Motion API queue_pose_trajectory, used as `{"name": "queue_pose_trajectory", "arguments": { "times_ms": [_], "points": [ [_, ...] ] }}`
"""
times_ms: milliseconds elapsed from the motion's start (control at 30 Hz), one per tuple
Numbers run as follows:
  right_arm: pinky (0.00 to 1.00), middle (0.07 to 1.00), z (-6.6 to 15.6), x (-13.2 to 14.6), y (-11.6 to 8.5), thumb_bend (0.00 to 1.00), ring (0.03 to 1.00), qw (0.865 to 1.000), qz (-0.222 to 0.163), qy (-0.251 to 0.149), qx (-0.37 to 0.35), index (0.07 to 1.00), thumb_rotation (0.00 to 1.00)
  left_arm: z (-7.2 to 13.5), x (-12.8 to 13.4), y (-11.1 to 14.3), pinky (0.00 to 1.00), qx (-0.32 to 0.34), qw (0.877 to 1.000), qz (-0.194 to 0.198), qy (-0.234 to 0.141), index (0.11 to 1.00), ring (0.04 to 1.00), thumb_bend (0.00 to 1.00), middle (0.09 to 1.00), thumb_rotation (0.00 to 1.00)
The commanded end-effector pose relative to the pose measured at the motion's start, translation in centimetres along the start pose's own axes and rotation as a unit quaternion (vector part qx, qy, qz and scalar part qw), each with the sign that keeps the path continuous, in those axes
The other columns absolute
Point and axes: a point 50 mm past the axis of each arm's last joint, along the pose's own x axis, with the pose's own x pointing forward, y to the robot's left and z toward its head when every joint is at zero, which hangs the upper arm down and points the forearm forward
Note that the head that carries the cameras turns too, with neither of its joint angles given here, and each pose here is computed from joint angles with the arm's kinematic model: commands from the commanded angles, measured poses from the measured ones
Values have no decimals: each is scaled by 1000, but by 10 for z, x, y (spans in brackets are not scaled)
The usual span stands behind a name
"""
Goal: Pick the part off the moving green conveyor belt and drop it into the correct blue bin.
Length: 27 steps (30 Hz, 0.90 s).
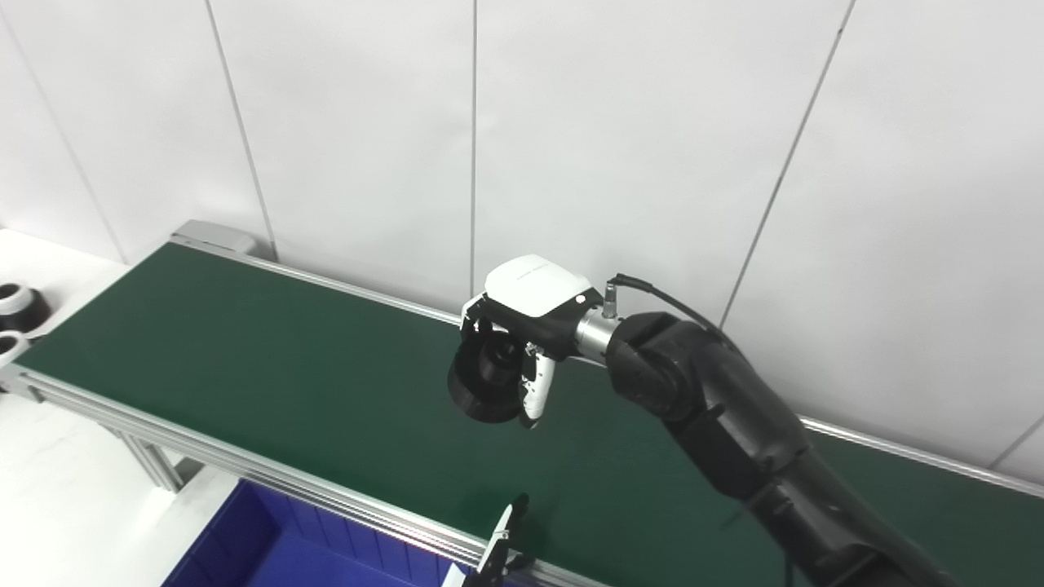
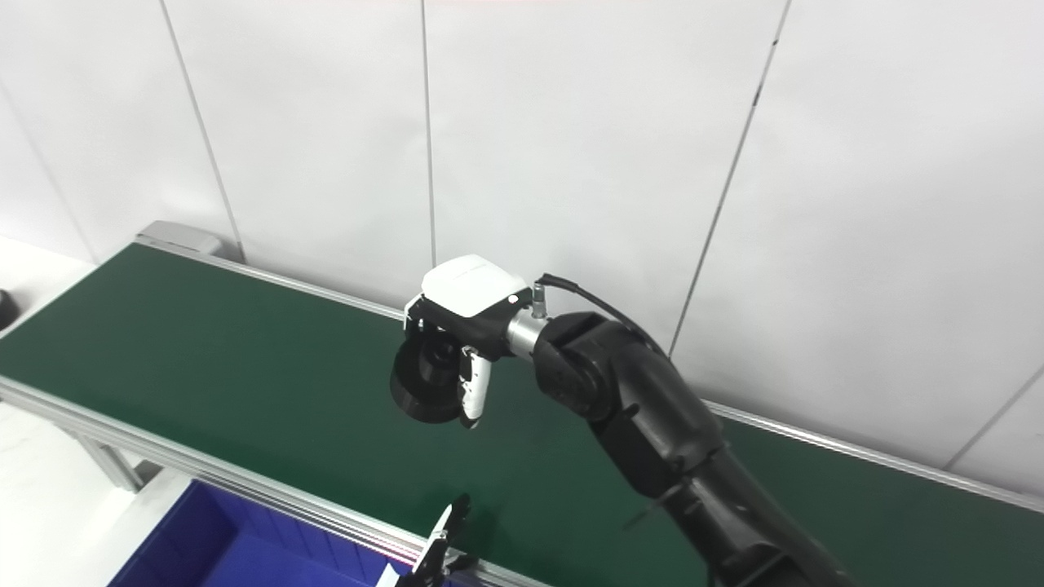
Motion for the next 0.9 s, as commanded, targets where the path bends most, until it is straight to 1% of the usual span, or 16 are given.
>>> {"name": "queue_pose_trajectory", "arguments": {
  "times_ms": [0,33,100,133,167,200,233,333,367,400,433,467,533,600,733,867],
  "points": [
    [280,461,-4,-21,-30,512,384,998,-17,-11,-59,547,0,38,0,-69,938,-100,995,-26,-10,1000,1000,638,1000,734],
    [275,461,-7,-30,-25,511,382,998,-9,-8,-67,549,0,38,-1,-67,942,-102,994,-25,-8,1000,1000,644,1000,740],
    [291,475,-18,-54,-7,510,383,997,14,0,-70,552,0,38,-3,-62,945,-105,994,-24,-6,1000,1000,663,1000,759],
    [302,478,-25,-68,6,510,386,997,23,4,-72,553,0,38,-5,-59,945,-109,994,-22,-5,1000,995,676,1000,767],
    [304,476,-28,-77,14,510,387,997,29,6,-73,553,0,38,-6,-56,944,-111,994,-21,-4,1000,993,681,1000,768],
    [306,475,-35,-93,33,510,387,997,38,11,-72,554,0,39,-7,-52,943,-111,994,-20,-3,1000,991,684,1000,768],
    [296,464,-38,-104,45,510,380,996,44,13,-71,554,0,39,-8,-49,936,-110,994,-20,-3,1000,982,694,1000,777],
    [284,459,-40,-134,77,509,372,995,70,17,-69,556,0,44,-11,-35,914,-94,995,-24,1,1000,967,700,1000,803],
    [274,464,-38,-146,87,508,369,993,90,21,-71,556,0,45,-12,-31,904,-88,996,-26,2,1000,961,692,1000,816],
    [266,485,-32,-161,96,511,382,991,112,25,-73,532,0,47,-14,-25,907,-83,996,-27,4,1000,963,673,1000,821],
    [252,508,-26,-173,103,514,398,989,127,26,-73,504,0,49,-16,-19,922,-82,996,-29,6,1000,970,650,1000,824],
    [243,515,-18,-185,108,515,401,987,140,29,-69,495,0,52,-18,-11,946,-82,996,-32,8,1000,982,649,1000,838],
    [239,519,-5,-199,112,515,401,986,154,29,-63,492,0,57,-21,1,968,-80,996,-34,10,1000,993,655,1000,854],
    [249,480,7,-211,114,509,366,985,159,26,-57,542,0,60,-23,12,990,-76,996,-34,13,1000,998,687,1000,898],
    [266,474,26,-224,112,506,353,983,177,24,-34,565,0,67,-27,28,1000,-68,997,-34,19,1000,1000,661,1000,956],
    [266,477,41,-233,115,506,352,983,183,27,-6,566,0,76,-29,40,1000,-74,996,-35,21,1000,1000,643,1000,954]
  ]
}}
